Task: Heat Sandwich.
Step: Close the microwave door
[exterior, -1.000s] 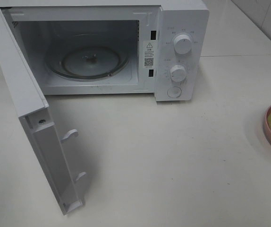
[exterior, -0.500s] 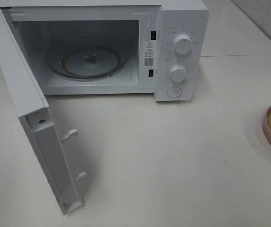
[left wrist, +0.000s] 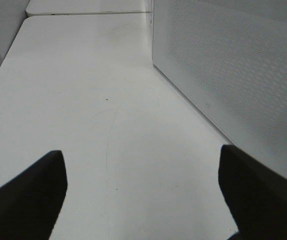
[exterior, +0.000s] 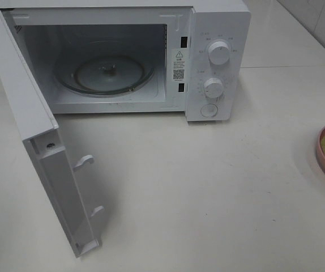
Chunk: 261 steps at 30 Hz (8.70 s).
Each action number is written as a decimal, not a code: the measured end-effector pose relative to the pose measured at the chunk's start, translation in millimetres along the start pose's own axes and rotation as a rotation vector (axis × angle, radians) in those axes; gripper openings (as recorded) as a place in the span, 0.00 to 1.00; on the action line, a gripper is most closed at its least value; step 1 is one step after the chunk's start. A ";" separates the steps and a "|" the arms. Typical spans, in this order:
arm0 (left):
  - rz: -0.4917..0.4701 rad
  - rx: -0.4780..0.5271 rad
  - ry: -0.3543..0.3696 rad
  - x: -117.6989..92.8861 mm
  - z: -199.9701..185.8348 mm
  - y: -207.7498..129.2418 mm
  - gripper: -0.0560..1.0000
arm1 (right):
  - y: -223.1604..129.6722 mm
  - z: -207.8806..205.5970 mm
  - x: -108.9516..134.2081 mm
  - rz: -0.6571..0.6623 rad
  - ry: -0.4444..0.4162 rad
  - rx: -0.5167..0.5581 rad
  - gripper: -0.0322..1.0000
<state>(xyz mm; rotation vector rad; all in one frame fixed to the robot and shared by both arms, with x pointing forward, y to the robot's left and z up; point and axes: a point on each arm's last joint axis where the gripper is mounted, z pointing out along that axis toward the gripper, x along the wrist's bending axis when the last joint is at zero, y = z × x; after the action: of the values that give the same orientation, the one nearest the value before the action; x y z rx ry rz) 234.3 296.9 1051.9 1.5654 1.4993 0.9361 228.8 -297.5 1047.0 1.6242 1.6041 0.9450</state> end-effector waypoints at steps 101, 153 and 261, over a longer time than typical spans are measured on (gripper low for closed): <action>-0.017 -0.038 0.050 4.5 -3.0 4.8 0.05 | 0.4 0.0 0.0 0.000 0.000 -0.004 0.68; 0.008 -0.257 -0.452 -29.4 229.9 26.4 0.05 | 0.4 0.0 0.0 0.000 0.000 -0.004 0.68; -0.061 -0.373 -0.119 -243.2 355.1 59.0 0.05 | 0.4 0.0 -0.1 0.001 -0.001 -0.004 0.68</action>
<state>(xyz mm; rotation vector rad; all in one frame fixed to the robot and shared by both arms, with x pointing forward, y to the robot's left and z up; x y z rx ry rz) 568.6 39.9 947.3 1.2744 1.2020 1.0034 229.0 -297.6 1047.3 1.6222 1.6004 0.9473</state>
